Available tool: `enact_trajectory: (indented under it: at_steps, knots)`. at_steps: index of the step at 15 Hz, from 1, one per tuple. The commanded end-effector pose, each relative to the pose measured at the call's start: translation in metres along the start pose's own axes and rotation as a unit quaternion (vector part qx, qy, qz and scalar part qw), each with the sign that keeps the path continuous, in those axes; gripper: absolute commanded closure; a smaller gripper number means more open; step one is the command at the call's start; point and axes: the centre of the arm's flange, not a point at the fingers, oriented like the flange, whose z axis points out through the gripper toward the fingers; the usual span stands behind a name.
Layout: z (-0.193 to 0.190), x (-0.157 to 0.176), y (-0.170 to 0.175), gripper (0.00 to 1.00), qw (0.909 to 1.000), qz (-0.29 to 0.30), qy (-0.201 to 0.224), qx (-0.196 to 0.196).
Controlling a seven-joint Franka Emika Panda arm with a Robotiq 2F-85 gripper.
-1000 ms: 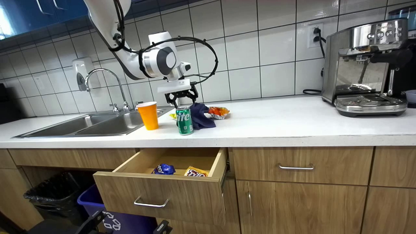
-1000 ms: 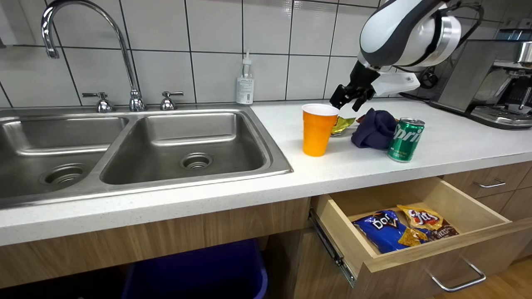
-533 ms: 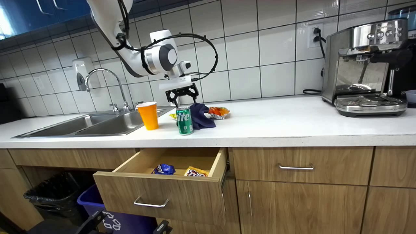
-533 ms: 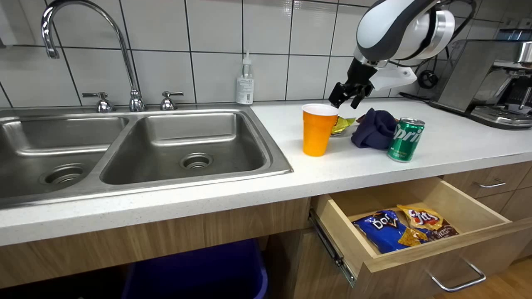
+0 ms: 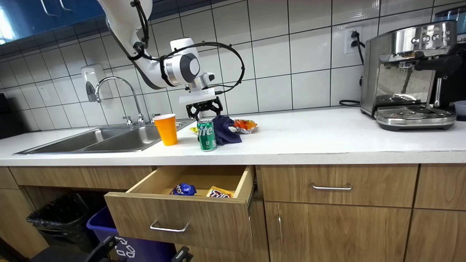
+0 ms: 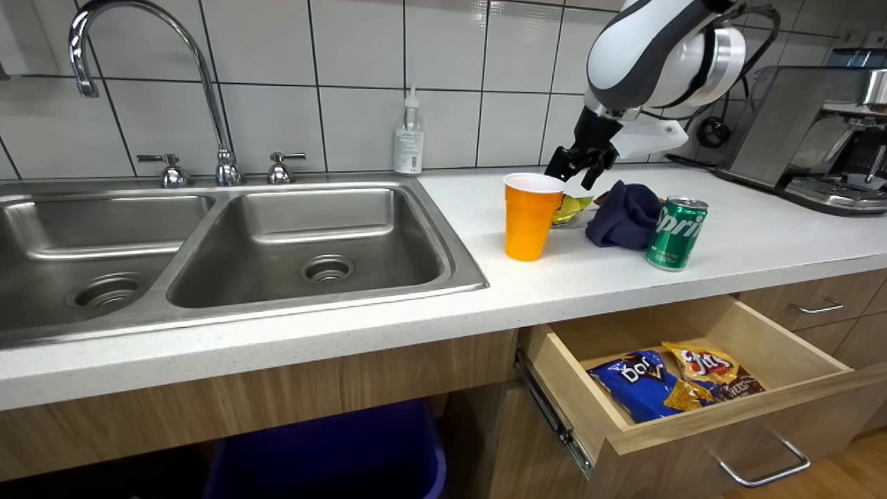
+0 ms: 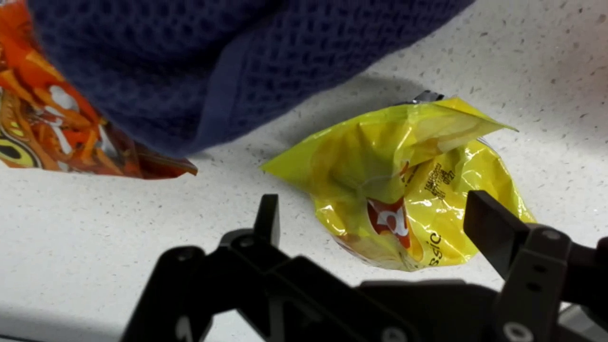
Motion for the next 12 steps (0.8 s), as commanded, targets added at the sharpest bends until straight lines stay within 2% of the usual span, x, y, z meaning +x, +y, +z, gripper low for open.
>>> enact_trajectory:
  at_steps: [1,5,6,7,12]
  knots:
    - [0.0056,0.0114,0.0038,0.00,1.0000,-0.002,-0.008,-0.001]
    - [0.0078,0.0126,0.0042,0.00,1.0000,-0.003,-0.008,-0.001]
    - [0.0083,0.0129,0.0044,0.25,1.0000,-0.004,-0.007,-0.002]
    - [0.0087,0.0132,0.0045,0.26,1.0000,-0.004,-0.006,-0.002]
    - [0.0078,0.0139,0.0051,0.66,1.0000,-0.005,-0.005,-0.003]
